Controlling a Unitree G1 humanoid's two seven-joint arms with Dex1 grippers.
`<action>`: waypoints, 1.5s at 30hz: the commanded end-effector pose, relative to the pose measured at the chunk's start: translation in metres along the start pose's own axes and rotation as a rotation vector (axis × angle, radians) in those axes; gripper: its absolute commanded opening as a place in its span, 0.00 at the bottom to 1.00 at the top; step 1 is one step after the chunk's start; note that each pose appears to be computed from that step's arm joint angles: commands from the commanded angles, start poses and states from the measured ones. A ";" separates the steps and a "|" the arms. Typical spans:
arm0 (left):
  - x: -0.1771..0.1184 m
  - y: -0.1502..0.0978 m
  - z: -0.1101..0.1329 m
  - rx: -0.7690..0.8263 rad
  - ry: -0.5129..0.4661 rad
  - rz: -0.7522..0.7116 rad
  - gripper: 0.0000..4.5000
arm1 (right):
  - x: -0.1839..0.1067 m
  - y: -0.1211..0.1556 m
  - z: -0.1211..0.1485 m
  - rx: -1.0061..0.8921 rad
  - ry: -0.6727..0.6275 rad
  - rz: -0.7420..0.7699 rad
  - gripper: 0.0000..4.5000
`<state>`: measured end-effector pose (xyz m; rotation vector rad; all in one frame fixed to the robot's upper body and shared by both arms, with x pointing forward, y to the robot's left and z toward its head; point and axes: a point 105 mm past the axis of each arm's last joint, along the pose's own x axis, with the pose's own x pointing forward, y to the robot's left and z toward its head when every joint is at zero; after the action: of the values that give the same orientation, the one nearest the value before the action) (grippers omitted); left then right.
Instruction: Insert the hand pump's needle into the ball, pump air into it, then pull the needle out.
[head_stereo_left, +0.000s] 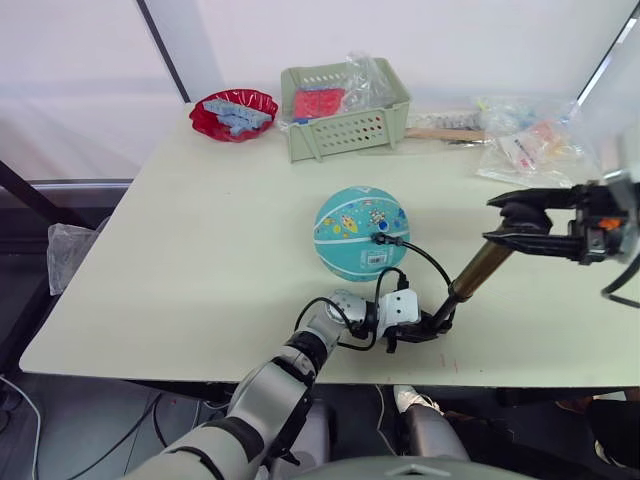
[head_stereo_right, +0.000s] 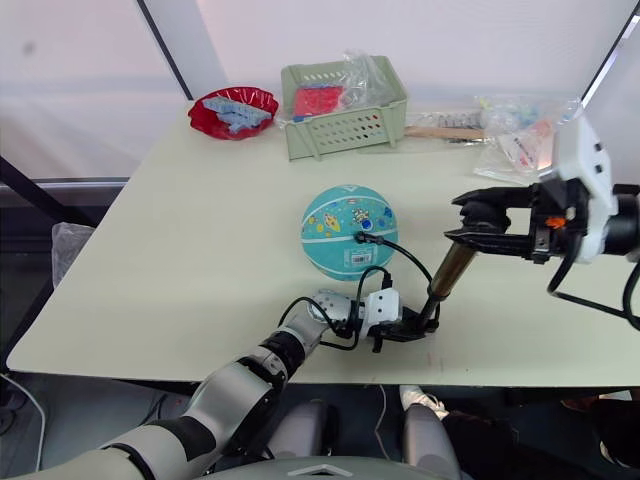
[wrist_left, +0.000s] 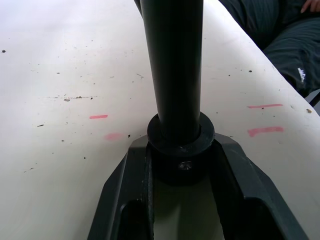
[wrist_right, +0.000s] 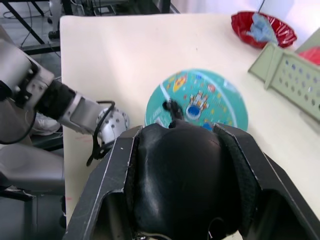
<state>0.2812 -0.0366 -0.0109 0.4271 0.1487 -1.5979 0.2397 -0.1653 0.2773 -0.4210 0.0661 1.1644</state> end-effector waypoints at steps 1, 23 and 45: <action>-0.011 -0.040 -0.058 -0.154 0.188 -0.086 0.24 | -0.023 -0.006 0.037 -0.100 -0.064 -0.070 0.37; -0.011 -0.039 -0.059 -0.167 0.188 -0.070 0.24 | 0.036 0.023 -0.105 0.037 0.116 -0.025 0.37; -0.011 -0.039 -0.059 -0.166 0.188 -0.071 0.24 | 0.024 0.004 -0.043 -0.087 -0.016 -0.047 0.37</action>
<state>0.2813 -0.0366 -0.0132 0.4290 0.1567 -1.5854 0.2552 -0.1532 0.1860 -0.4255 0.1366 1.1704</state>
